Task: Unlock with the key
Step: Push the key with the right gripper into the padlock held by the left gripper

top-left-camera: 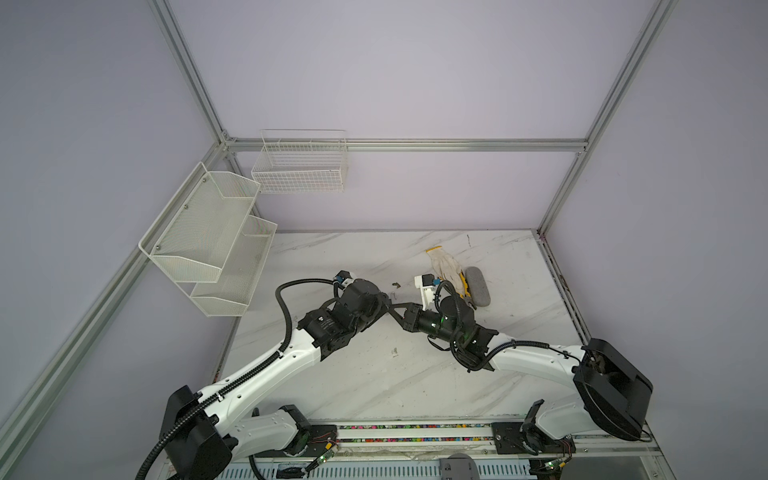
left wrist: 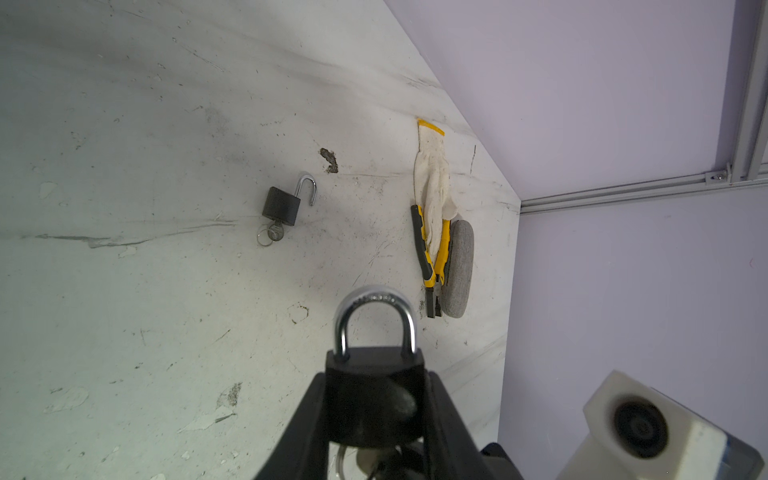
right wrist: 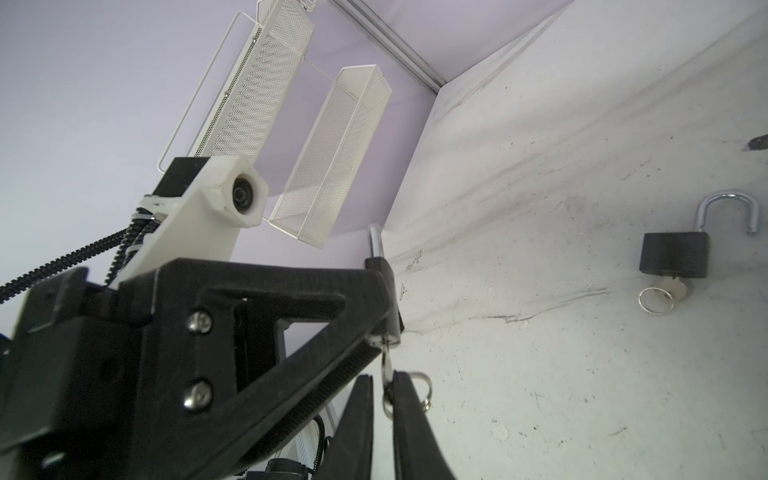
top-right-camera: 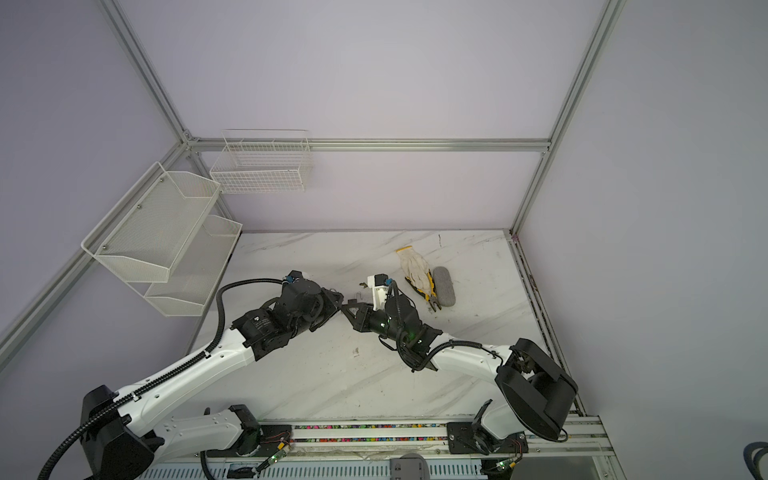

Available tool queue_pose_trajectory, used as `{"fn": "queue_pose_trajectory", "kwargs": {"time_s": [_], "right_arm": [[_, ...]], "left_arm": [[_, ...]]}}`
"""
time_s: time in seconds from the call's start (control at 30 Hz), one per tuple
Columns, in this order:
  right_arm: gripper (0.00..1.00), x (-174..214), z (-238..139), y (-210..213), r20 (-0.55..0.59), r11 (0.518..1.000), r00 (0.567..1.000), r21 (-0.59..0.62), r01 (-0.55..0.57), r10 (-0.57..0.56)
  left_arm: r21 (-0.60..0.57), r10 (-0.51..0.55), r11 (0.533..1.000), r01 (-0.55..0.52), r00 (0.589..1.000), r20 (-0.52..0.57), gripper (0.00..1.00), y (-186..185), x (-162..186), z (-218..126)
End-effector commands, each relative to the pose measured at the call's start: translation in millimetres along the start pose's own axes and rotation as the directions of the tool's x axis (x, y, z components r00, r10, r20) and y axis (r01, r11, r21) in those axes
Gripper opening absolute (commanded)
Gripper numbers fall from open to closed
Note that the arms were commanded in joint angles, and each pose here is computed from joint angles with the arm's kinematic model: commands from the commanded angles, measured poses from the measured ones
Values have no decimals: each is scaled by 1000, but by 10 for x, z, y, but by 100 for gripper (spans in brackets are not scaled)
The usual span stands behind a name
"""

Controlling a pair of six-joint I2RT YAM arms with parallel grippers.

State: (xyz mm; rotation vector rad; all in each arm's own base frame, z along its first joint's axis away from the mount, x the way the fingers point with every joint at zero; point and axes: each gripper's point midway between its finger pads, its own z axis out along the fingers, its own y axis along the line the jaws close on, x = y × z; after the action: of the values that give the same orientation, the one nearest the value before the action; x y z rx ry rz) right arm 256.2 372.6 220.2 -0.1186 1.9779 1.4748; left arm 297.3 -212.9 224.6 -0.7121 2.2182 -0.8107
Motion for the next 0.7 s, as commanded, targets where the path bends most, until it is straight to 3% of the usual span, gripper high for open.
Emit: {"fn": "queue_pose_trajectory", "kwargs": {"time_s": [0.0,0.23,0.47,0.67], "right_arm": [[10,17,43,-2,-6,1000,1000,-17,1,-1],[3,-56,50,13,23,1000,1000,-12,9,-9],[2,-193,132,146,56,999,998,-35,26,-24],[5,-208,115,134,57,1000,998,-13,26,-25]], "left_arm": [[69,13,997,-14,1000,14,0,-185,-50,-65],[91,10,996,-6,999,-51,0,-215,69,-59],[138,39,990,-19,989,-142,0,-339,306,-85],[152,65,987,-54,995,-69,0,-357,178,-84]]}}
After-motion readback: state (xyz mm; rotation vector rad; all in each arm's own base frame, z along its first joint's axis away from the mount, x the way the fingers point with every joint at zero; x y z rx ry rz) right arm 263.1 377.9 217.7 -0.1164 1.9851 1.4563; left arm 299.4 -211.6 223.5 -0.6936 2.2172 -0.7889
